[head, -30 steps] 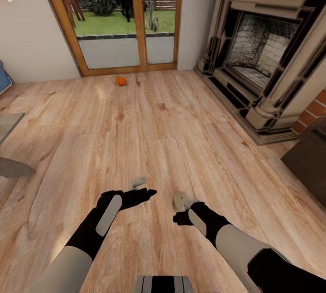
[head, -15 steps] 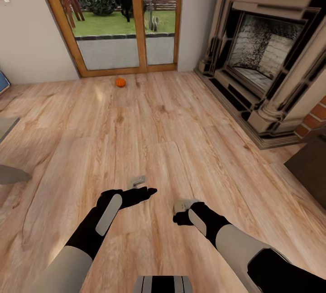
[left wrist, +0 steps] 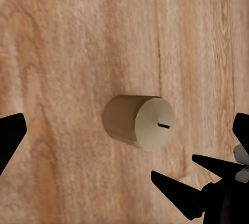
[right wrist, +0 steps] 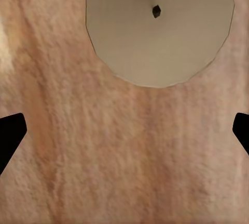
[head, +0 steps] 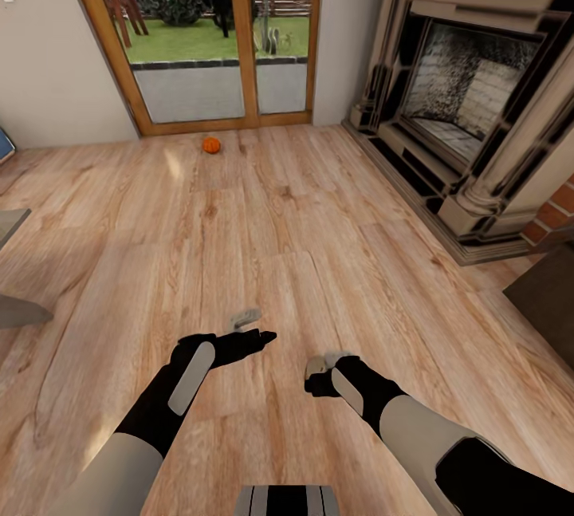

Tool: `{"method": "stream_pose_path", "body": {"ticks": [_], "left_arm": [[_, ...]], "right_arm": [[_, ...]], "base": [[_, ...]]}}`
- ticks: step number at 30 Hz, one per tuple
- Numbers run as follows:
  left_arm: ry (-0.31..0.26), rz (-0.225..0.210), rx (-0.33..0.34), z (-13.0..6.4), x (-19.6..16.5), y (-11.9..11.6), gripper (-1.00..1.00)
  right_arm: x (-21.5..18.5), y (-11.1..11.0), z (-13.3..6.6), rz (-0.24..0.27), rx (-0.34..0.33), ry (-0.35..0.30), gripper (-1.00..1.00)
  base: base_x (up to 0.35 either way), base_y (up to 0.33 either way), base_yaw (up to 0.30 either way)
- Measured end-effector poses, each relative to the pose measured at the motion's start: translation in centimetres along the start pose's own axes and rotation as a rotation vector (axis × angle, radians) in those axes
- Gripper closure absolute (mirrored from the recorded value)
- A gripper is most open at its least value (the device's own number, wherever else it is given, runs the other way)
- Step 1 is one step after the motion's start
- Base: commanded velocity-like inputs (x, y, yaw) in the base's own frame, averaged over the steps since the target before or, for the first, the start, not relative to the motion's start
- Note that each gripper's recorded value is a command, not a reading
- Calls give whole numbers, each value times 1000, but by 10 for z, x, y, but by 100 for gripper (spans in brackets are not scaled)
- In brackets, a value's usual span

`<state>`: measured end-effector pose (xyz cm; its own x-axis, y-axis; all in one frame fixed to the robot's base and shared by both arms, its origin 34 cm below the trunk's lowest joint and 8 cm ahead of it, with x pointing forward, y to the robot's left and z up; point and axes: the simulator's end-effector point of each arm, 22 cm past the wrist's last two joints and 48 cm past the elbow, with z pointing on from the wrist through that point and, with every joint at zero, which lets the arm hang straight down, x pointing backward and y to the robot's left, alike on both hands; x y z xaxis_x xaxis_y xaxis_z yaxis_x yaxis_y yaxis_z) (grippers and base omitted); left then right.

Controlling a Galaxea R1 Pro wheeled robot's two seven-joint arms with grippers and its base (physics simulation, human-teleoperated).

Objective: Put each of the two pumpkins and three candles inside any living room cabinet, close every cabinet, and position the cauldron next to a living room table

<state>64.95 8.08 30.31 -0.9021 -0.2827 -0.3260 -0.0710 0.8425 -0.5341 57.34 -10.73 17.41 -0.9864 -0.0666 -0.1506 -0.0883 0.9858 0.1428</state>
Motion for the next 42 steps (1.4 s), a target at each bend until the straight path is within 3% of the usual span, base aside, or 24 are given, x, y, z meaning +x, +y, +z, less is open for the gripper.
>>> {"method": "stream_pose_path", "body": {"ticks": [17,42], "left_arm": [[59,-32,-20,25,26,23,-100],[59,-32,-20,25,27,23,-100]], "right_arm": [[28,-3,31,11,-5,69,-100],[28,-3,31,10,-3,67,-100]], "base": [[0,0,0],[84,0,0]]}}
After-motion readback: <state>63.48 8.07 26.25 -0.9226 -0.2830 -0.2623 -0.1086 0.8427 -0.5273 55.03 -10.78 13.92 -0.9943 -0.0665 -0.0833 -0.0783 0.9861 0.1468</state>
